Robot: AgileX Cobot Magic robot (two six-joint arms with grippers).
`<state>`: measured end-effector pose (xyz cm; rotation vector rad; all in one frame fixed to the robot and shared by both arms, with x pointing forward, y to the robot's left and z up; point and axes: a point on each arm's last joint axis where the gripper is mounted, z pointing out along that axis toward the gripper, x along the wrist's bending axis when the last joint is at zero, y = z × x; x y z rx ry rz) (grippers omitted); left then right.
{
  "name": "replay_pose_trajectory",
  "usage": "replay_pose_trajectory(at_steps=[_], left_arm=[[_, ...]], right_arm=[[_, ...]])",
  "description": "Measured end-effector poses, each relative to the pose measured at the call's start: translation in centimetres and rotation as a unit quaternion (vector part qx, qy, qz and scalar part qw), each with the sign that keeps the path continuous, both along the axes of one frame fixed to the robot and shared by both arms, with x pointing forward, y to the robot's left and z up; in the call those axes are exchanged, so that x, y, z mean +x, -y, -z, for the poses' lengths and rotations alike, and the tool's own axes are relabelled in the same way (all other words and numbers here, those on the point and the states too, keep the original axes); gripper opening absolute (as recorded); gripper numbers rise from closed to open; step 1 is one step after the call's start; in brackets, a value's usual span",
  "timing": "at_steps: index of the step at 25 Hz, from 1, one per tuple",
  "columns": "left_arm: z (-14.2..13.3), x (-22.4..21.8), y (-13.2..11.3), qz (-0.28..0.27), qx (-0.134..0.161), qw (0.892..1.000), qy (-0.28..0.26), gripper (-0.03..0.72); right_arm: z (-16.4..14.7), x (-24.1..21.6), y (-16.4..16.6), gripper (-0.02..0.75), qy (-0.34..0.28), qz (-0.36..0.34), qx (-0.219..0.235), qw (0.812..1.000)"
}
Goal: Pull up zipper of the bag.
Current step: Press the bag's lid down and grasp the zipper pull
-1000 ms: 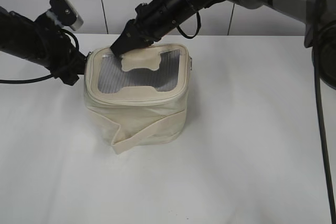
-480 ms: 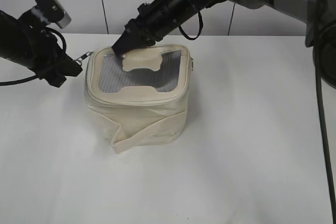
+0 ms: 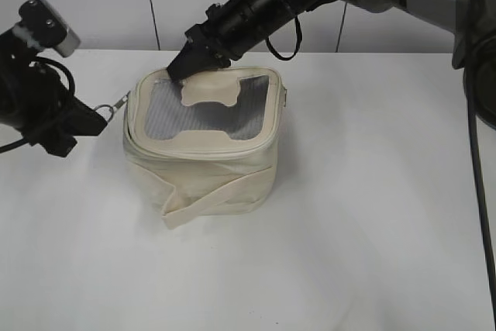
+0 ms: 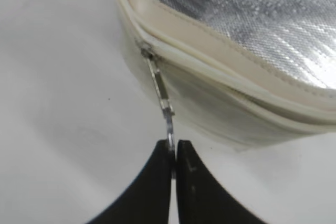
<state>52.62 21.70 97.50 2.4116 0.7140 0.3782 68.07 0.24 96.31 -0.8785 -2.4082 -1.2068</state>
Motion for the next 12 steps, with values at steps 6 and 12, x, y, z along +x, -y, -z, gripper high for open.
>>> replay_pose_trajectory(at_steps=[6, 12], left_arm=[[-0.4, -3.2, -0.3, -0.009, -0.018, 1.000, -0.020, 0.009], [-1.0, -6.2, 0.7, 0.015, -0.031, 0.999, -0.032, 0.011]], right_arm=[[-0.1, -0.1, 0.0, 0.045, -0.014, 0.006, 0.003, 1.000], [-0.1, -0.5, -0.2, 0.043, -0.038, 0.000, 0.007, 0.999]])
